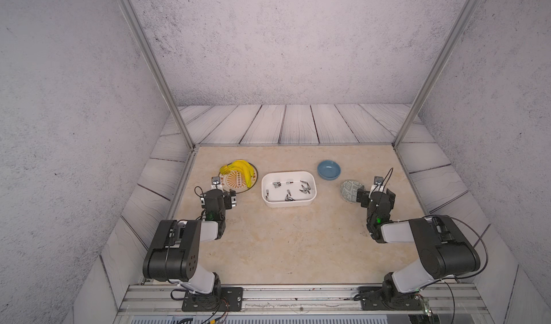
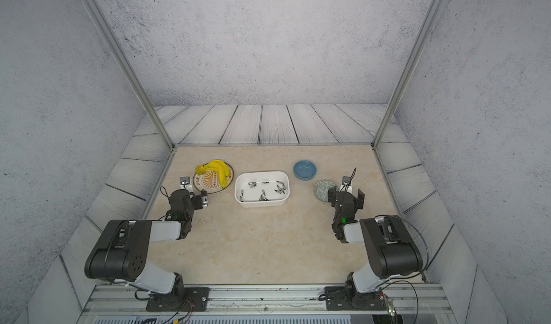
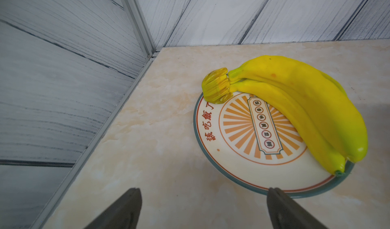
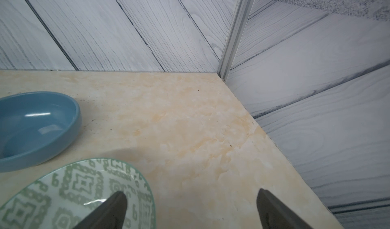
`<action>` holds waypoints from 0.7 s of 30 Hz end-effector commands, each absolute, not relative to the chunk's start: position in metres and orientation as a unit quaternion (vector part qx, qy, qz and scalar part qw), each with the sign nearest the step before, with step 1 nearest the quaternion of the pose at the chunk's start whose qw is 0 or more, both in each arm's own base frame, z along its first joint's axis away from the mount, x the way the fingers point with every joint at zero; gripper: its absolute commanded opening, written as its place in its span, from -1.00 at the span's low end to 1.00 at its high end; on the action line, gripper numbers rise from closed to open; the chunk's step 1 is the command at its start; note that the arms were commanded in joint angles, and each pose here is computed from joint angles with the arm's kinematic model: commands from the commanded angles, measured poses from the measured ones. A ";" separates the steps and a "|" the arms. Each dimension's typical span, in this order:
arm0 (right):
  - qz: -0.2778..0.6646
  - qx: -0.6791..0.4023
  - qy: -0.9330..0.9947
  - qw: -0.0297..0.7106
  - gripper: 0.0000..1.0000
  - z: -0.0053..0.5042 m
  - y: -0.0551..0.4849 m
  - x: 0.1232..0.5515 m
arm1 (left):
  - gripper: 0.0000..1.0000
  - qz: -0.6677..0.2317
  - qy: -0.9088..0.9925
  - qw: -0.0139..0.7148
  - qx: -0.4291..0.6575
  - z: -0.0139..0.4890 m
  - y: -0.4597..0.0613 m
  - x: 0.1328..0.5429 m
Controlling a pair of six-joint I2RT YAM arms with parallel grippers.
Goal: Put the bit on the desktop into the storage box
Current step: Reset both arms
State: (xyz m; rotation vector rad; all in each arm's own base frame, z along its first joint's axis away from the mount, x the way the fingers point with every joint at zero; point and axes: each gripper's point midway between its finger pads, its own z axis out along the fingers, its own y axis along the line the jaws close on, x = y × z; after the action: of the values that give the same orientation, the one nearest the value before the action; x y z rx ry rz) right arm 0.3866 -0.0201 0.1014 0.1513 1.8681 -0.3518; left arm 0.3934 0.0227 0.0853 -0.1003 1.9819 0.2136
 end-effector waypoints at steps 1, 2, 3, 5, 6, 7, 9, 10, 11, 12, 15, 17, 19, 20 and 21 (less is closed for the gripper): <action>-0.146 0.068 0.805 0.571 1.00 0.099 -0.021 0.385 | 0.97 0.094 0.829 0.549 -0.052 0.094 0.027 0.398; -0.146 0.068 0.805 0.570 1.00 0.099 -0.021 0.386 | 0.97 0.094 0.829 0.549 -0.052 0.093 0.027 0.398; -0.146 0.067 0.807 0.569 1.00 0.099 -0.021 0.386 | 0.97 0.094 0.829 0.549 -0.052 0.093 0.027 0.398; -0.146 0.067 0.808 0.567 1.00 0.098 -0.021 0.387 | 0.97 0.094 0.829 0.549 -0.051 0.094 0.027 0.398; -0.146 0.067 0.808 0.567 1.00 0.098 -0.021 0.387 | 0.97 0.094 0.829 0.549 -0.052 0.094 0.027 0.398; -0.146 0.068 0.808 0.567 1.00 0.098 -0.021 0.387 | 0.97 0.094 0.829 0.549 -0.052 0.093 0.027 0.398; -0.145 0.068 0.809 0.566 1.00 0.098 -0.021 0.387 | 0.97 0.094 0.829 0.549 -0.052 0.093 0.027 0.398; -0.145 0.068 0.809 0.565 1.00 0.098 -0.021 0.388 | 0.97 0.094 0.829 0.549 -0.051 0.093 0.027 0.398; -0.145 0.068 0.809 0.565 1.00 0.098 -0.021 0.388 | 0.97 0.094 0.829 0.548 -0.052 0.093 0.027 0.398; -0.144 0.069 0.810 0.564 1.00 0.098 -0.022 0.388 | 0.97 0.094 0.829 0.549 -0.052 0.094 0.027 0.398; -0.144 0.069 0.811 0.563 1.00 0.098 -0.022 0.389 | 0.97 0.093 0.830 0.547 -0.052 0.093 0.027 0.398; -0.143 0.069 0.811 0.563 1.00 0.097 -0.022 0.389 | 0.97 0.093 0.830 0.547 -0.052 0.093 0.027 0.398; -0.143 0.069 0.811 0.564 1.00 0.098 -0.022 0.389 | 0.97 0.092 0.831 0.547 -0.052 0.092 0.027 0.398; -0.144 0.069 0.810 0.564 1.00 0.098 -0.022 0.389 | 0.97 0.092 0.830 0.547 -0.052 0.093 0.027 0.399; -0.143 0.070 0.810 0.564 1.00 0.098 -0.022 0.389 | 0.97 0.093 0.830 0.548 -0.052 0.093 0.027 0.398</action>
State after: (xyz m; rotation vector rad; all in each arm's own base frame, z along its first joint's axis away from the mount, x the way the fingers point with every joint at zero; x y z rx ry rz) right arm 0.3847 -0.0212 0.0894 0.1442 1.9279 -0.3521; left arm 0.3925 0.0227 0.0829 -0.0996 1.9939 0.2147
